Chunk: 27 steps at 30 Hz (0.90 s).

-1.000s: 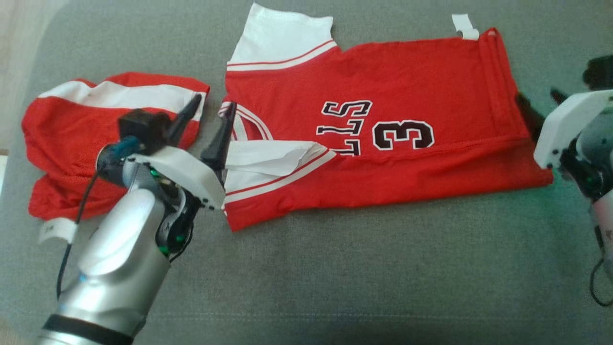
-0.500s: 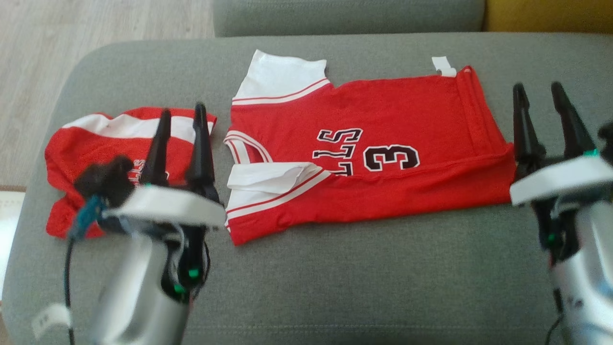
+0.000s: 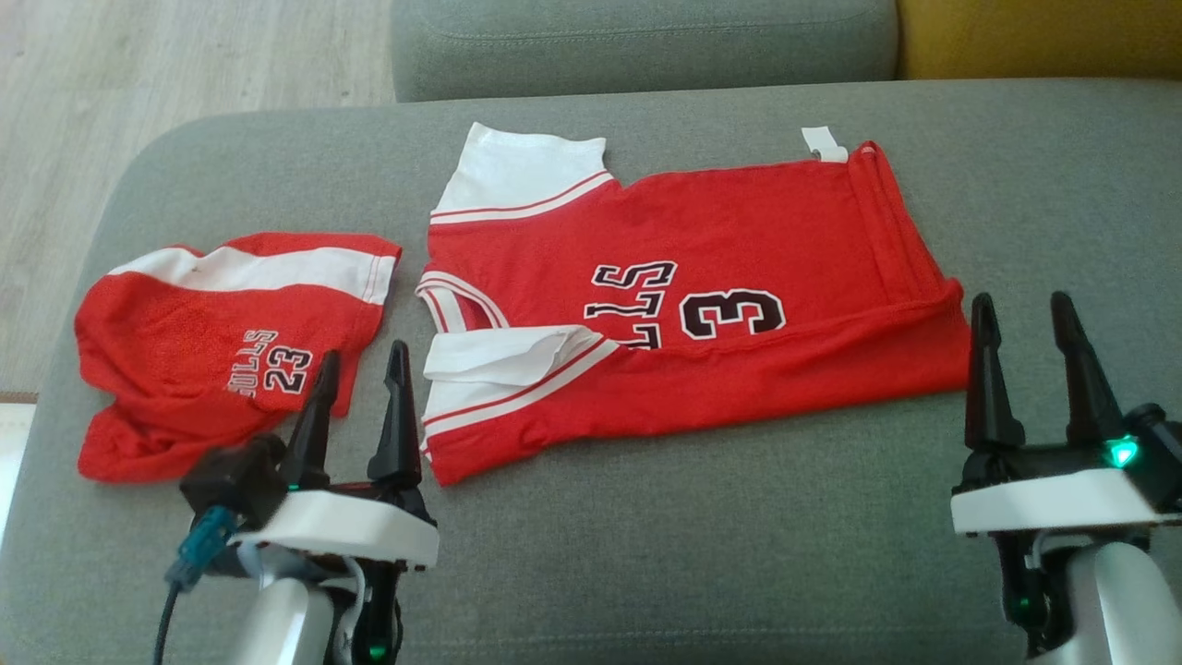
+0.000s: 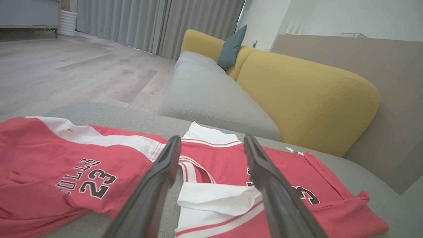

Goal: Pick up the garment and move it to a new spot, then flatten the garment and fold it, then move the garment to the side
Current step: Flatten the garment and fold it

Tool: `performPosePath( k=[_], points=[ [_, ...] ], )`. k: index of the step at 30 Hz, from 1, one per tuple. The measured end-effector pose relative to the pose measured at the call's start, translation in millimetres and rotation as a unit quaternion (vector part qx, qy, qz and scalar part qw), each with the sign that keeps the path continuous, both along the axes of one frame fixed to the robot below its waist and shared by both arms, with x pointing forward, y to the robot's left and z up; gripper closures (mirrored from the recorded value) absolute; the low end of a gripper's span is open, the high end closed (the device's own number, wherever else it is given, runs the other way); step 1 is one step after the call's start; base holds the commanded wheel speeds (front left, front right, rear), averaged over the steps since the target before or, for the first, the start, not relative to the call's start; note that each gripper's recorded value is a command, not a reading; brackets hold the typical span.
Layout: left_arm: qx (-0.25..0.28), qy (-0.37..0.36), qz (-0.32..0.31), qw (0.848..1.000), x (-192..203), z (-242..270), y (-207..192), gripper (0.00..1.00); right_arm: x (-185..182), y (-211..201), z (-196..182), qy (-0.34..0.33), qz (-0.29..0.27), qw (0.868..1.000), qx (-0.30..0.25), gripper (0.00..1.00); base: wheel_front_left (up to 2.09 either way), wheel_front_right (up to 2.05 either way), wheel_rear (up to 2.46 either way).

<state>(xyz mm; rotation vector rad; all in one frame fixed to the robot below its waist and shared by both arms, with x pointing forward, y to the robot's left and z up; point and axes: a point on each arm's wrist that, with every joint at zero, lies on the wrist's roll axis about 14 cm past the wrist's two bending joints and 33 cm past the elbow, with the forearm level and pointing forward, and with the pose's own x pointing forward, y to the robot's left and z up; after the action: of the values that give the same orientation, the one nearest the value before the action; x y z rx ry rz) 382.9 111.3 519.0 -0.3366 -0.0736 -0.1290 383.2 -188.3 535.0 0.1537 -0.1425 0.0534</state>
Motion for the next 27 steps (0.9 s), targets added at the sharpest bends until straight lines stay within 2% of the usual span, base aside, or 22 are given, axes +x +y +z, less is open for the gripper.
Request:
performPosePath(
  k=[6,10,17,26,27],
  points=[
    [0.004,0.014,-0.015,1.0,1.0,-9.5,-9.7,0.0,0.9,0.5,8.9,-0.007,0.0,1.0,-0.016,0.0,0.0,0.0,0.0],
    [0.03,0.065,-0.034,0.997,-2.0,-43.9,-23.7,0.0,3.7,-1.5,11.7,-0.007,-0.004,1.0,-0.021,0.0,0.0,0.0,0.0],
    [0.088,0.187,-0.048,0.977,-4.4,-112.9,-28.9,0.0,9.7,-10.1,15.7,-0.004,-0.016,0.999,-0.031,0.0,0.0,0.0,0.0],
    [0.147,0.262,-0.062,0.952,1.4,-153.7,-28.5,0.0,16.6,-13.8,15.9,0.003,-0.021,0.999,-0.04,0.0,0.0,0.0,0.0],
    [0.149,0.264,-0.07,0.951,2.6,-154.5,-31.1,0.14,17.0,-14.1,14.6,0.007,-0.022,0.999,-0.042,0.0,0.0,0.0,0.0]
  ],
)
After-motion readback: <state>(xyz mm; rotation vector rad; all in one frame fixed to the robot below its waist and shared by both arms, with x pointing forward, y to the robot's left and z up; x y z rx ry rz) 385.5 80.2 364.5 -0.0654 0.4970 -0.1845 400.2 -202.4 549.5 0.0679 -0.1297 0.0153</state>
